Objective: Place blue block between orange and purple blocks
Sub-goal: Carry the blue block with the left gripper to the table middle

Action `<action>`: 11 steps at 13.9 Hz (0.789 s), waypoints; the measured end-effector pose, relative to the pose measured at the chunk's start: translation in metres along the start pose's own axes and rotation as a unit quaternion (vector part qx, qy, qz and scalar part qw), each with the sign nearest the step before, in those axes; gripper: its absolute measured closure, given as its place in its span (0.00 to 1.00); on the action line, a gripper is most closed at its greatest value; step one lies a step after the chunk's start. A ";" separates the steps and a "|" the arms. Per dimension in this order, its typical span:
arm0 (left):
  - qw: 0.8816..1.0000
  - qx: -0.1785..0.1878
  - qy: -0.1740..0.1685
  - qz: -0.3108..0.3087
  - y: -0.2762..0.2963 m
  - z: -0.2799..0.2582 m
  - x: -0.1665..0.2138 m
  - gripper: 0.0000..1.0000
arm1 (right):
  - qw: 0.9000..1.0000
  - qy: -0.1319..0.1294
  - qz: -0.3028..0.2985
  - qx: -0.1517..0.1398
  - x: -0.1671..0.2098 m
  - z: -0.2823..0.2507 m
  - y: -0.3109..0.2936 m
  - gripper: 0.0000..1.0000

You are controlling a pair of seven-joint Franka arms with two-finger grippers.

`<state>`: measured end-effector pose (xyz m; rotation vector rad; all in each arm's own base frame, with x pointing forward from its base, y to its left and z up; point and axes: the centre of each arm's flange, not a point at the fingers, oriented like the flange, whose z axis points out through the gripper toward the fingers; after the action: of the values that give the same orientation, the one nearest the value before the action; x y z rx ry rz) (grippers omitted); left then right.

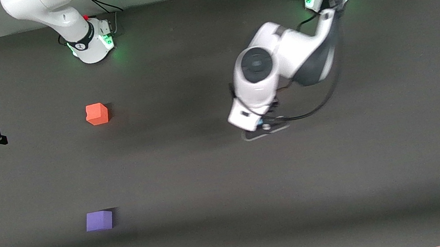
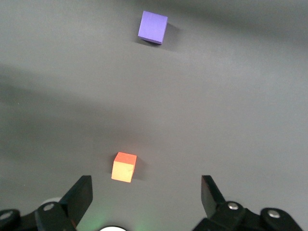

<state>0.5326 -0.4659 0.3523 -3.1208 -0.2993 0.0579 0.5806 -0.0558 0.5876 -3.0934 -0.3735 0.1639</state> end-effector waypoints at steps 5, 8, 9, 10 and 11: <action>0.999 0.005 0.040 0.023 0.088 0.094 -0.079 0.48 | 1.000 0.000 -0.012 0.000 -0.004 0.000 0.011 0.00; 0.998 0.009 0.044 0.034 0.102 0.134 -0.099 0.49 | 1.000 -0.001 -0.018 0.000 -0.006 0.000 0.014 0.00; 0.998 0.010 0.045 0.034 0.101 0.140 -0.097 0.49 | 1.000 -0.004 -0.021 0.002 -0.007 0.000 0.015 0.00; 0.998 0.008 0.048 0.033 0.101 0.141 -0.095 0.49 | 1.000 -0.005 -0.024 0.006 -0.009 0.001 0.017 0.00; 0.998 0.007 0.049 0.032 0.101 0.140 -0.093 0.49 | 1.000 -0.002 -0.026 0.012 -0.010 0.001 0.020 0.00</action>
<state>0.4555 -0.5828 0.2147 -3.1067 -0.1979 -0.0935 0.5759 -0.0779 0.5872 -3.0561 -0.4492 0.1733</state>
